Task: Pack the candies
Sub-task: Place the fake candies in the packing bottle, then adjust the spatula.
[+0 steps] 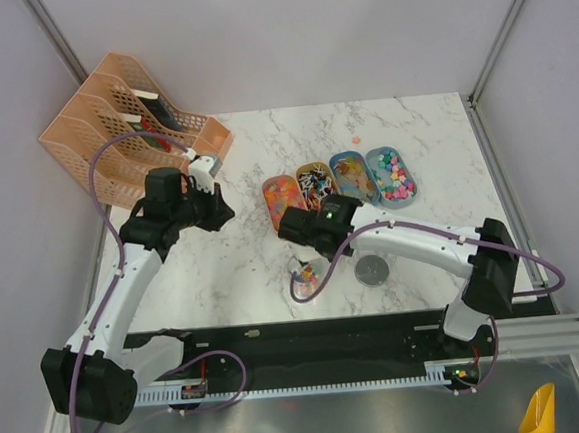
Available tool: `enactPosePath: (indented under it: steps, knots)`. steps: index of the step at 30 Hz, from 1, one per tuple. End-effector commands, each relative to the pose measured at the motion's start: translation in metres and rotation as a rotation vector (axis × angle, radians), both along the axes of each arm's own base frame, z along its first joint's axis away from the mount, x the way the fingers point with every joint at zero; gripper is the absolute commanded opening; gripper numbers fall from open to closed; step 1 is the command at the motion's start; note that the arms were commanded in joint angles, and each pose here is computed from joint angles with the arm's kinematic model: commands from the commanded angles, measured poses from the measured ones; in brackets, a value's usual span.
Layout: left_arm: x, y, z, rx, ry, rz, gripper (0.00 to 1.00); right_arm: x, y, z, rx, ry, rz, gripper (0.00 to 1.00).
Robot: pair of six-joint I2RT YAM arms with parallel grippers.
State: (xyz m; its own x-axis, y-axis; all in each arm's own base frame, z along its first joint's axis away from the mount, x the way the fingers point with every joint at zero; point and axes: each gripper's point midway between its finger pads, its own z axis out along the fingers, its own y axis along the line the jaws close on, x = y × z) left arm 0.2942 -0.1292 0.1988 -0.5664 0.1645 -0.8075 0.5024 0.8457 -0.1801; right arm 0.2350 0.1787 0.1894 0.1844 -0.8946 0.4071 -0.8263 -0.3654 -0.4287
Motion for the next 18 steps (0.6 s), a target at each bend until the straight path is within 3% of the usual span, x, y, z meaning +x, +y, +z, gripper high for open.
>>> enactPosePath:
  steps: [1,6,14,18]
  knots:
    - [-0.044,-0.048,0.030,-0.246,0.069,-0.268,0.02,0.011,0.004,0.034,0.193,-0.006,-0.163,0.00]
    - [-0.060,-0.073,0.062,-0.414,0.161,-0.402,0.02,0.026,0.023,0.020,0.316,0.088,-0.285,0.00]
    - [-0.040,-0.079,0.067,-0.429,0.202,-0.385,0.02,0.044,0.047,0.019,0.375,0.091,-0.285,0.00]
    - [-0.029,-0.079,0.056,-0.412,0.222,-0.359,0.02,0.046,0.063,0.039,0.472,0.088,-0.268,0.00]
